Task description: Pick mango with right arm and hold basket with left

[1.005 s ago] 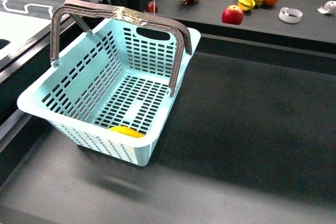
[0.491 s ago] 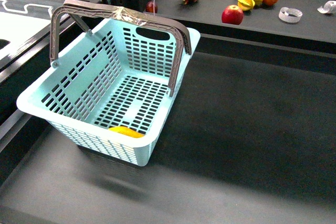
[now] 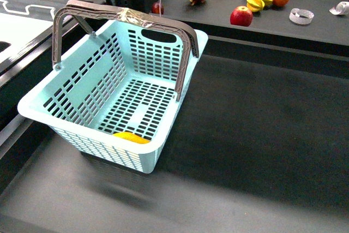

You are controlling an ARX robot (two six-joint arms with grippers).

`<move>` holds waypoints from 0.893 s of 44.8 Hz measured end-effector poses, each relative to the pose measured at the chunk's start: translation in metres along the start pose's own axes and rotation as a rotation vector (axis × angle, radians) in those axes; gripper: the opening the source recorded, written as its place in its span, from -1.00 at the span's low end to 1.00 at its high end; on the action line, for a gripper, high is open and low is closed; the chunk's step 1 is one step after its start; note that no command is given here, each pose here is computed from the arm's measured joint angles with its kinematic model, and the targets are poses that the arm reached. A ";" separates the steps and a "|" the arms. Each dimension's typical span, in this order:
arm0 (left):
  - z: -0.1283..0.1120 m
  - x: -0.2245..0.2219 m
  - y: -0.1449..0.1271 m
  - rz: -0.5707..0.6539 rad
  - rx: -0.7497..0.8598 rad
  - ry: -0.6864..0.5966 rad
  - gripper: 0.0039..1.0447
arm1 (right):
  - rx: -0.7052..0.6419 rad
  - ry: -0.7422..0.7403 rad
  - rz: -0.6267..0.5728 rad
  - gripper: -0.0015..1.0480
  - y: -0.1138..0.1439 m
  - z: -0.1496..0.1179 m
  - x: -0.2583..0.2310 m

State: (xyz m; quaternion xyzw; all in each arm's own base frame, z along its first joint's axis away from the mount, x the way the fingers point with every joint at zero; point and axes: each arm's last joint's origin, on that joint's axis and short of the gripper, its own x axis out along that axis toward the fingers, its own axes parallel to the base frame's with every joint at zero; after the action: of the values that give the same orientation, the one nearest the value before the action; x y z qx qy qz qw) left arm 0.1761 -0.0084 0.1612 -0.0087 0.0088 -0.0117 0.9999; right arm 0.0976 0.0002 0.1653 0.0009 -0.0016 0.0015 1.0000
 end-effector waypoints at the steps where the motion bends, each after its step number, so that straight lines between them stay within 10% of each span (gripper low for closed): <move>1: 0.000 -0.003 0.003 0.003 0.002 -0.001 -0.97 | 0.000 0.000 0.000 0.85 0.000 0.000 0.000; 40: 0.012 -0.055 0.007 0.020 0.009 -0.041 -0.97 | 0.000 0.000 0.000 0.85 0.000 0.000 0.000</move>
State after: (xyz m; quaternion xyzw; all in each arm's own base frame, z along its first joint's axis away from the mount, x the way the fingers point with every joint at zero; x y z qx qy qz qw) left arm 0.1211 -0.0003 0.1738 -0.0041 -0.0119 -0.0014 0.9999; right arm 0.0976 0.0002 0.1653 0.0009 -0.0016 0.0015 1.0000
